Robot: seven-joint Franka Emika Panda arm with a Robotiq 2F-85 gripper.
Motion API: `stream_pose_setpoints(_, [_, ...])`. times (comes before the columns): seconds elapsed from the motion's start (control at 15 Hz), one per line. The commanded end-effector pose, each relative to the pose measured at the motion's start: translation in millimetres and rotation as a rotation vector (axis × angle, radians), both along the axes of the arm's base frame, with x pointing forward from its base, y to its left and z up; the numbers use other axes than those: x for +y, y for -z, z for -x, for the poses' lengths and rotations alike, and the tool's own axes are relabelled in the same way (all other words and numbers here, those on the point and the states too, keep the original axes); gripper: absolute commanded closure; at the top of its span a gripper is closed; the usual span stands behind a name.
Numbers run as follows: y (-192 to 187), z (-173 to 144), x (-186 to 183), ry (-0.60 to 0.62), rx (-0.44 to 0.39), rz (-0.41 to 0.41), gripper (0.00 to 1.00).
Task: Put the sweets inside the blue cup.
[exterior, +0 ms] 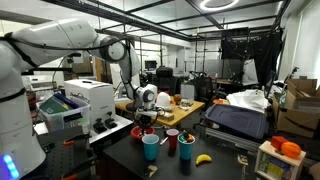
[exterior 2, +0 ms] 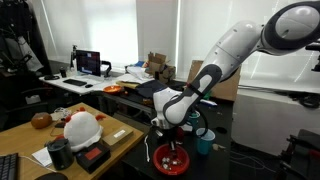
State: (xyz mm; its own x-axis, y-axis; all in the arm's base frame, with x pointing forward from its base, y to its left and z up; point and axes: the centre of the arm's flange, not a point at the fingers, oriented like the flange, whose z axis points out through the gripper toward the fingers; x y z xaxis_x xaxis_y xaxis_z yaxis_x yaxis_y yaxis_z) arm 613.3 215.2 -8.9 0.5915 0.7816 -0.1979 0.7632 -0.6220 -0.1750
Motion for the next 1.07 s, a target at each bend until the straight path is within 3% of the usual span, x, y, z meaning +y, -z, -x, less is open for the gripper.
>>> stream_pose_setpoints(0.0, [-44.2, 20.9, -0.8, 0.027, 0.016, -0.023, 1.00])
stream_pose_setpoints(0.2, [-62.5, 28.4, -2.0, 0.017, 0.000, -0.003, 1.00])
stream_pose_setpoints(0.27, [-63.8, 29.7, -3.9, 0.011, -0.001, 0.000, 0.74])
stream_pose_setpoints(0.4, [-64.9, 32.0, -5.7, 0.009, -0.001, 0.000, 0.66])
stream_pose_setpoints(1.0, [-45.6, 31.2, -4.2, 0.017, -0.032, -0.007, 0.01])
